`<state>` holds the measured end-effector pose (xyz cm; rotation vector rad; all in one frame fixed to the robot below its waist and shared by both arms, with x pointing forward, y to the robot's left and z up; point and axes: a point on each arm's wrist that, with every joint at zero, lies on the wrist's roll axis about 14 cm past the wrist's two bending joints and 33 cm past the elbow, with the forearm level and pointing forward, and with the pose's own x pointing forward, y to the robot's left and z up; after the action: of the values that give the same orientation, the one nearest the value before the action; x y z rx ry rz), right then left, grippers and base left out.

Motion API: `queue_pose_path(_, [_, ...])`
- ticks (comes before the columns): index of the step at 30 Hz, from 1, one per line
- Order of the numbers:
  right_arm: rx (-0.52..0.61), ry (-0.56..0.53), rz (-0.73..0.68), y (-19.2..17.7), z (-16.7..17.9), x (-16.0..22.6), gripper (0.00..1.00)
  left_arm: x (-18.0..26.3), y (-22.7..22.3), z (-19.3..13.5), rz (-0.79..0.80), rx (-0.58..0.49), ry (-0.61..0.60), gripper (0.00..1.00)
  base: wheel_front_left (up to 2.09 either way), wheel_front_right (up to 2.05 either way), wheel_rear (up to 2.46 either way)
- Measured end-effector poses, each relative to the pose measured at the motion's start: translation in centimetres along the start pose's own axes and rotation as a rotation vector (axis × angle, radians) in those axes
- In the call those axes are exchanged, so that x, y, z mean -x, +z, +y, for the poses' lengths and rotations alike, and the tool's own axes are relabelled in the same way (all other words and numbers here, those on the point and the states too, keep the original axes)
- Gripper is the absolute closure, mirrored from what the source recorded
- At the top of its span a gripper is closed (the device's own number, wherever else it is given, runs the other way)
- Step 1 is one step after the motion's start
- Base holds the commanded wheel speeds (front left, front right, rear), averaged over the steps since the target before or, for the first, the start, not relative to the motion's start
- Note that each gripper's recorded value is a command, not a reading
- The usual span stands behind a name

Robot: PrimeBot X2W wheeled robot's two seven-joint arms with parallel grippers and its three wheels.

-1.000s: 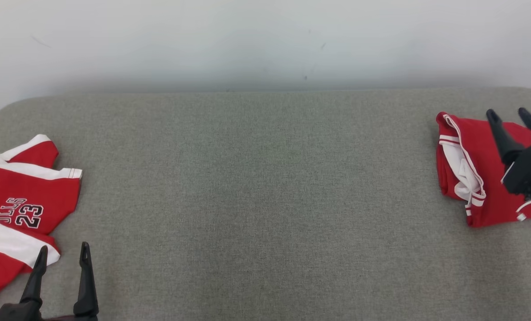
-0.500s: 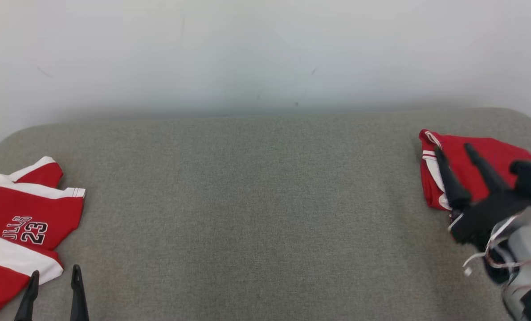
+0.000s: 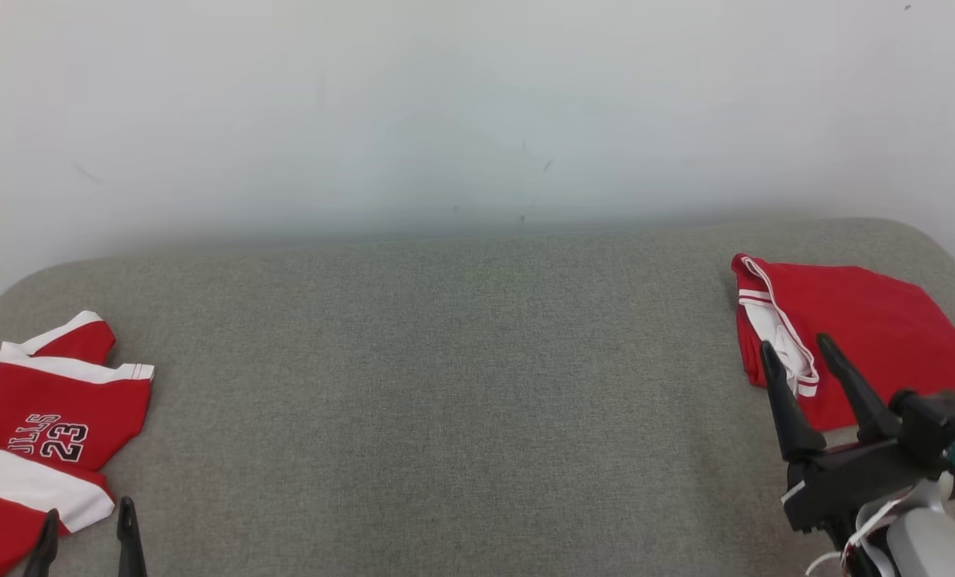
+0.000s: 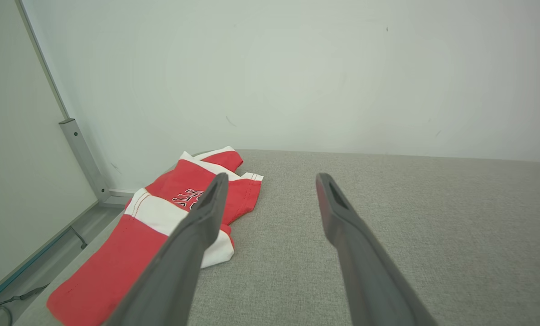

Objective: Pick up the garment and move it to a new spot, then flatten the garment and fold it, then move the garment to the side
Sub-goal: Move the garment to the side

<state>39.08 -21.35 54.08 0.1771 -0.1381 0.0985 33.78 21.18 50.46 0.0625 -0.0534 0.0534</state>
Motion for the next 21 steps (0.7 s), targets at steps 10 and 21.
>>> queue_pose_path(10, [0.047,-0.089,0.072,-2.7,-0.9,3.7,0.0,0.2,-0.9,-0.3,0.057,-0.03,-0.036,0.0,0.0,0.0,0.0])
queue_pose_path(21, [0.021,-0.106,0.094,-3.0,-0.5,3.8,0.0,0.0,-0.3,0.7,0.054,-0.049,-0.023,0.0,0.0,0.0,0.0])
